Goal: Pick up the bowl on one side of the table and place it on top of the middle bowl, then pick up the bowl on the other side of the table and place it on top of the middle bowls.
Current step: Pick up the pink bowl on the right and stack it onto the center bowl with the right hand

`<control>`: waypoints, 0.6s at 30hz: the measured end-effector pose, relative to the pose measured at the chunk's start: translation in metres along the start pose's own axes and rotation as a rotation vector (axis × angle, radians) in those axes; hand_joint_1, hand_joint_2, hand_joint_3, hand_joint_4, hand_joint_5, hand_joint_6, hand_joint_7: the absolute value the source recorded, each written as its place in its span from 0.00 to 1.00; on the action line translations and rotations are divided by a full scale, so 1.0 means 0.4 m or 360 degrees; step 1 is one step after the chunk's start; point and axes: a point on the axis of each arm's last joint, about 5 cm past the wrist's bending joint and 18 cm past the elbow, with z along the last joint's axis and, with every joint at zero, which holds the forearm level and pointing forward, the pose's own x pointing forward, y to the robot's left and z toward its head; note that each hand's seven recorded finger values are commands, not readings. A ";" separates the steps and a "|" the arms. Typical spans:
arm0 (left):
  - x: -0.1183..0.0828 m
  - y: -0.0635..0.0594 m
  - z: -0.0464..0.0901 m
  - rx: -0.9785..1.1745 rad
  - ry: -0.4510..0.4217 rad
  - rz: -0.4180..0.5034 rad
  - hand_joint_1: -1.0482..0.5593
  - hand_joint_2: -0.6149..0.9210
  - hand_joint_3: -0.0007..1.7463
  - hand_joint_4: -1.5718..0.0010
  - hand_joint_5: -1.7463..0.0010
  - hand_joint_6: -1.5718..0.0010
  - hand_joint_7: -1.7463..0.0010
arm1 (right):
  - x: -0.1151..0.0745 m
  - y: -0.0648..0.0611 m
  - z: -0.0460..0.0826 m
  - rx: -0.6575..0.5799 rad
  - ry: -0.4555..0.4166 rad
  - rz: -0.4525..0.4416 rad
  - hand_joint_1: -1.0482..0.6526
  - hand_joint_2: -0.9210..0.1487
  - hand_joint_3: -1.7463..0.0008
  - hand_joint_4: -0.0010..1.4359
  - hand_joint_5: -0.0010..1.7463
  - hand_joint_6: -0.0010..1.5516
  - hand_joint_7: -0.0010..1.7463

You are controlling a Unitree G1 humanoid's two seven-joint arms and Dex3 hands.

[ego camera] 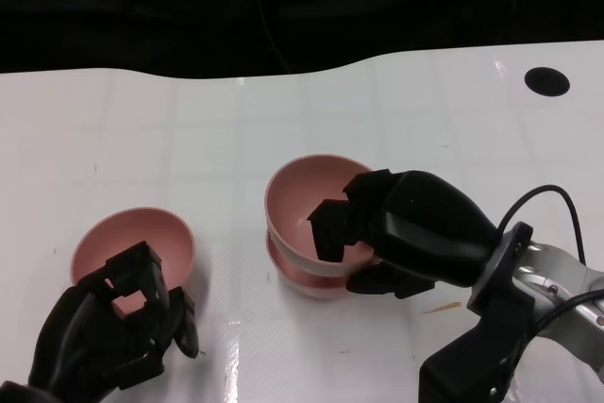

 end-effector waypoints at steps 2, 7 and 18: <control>0.000 0.000 0.000 0.0000 0.0000 0.0000 0.64 0.80 0.69 0.47 0.00 0.53 0.05 | -0.002 0.003 -0.003 0.0001 0.0011 0.0008 0.53 0.15 0.65 0.59 1.00 0.41 1.00; 0.000 0.000 0.000 0.0000 -0.0001 0.0000 0.64 0.80 0.68 0.47 0.00 0.52 0.06 | -0.003 0.011 -0.005 -0.0004 0.0015 0.0035 0.53 0.17 0.67 0.58 1.00 0.39 1.00; 0.000 0.000 0.000 0.0003 -0.0001 -0.0001 0.64 0.81 0.67 0.48 0.00 0.53 0.06 | -0.004 0.025 -0.017 -0.0017 0.0045 0.0067 0.52 0.14 0.69 0.58 1.00 0.40 1.00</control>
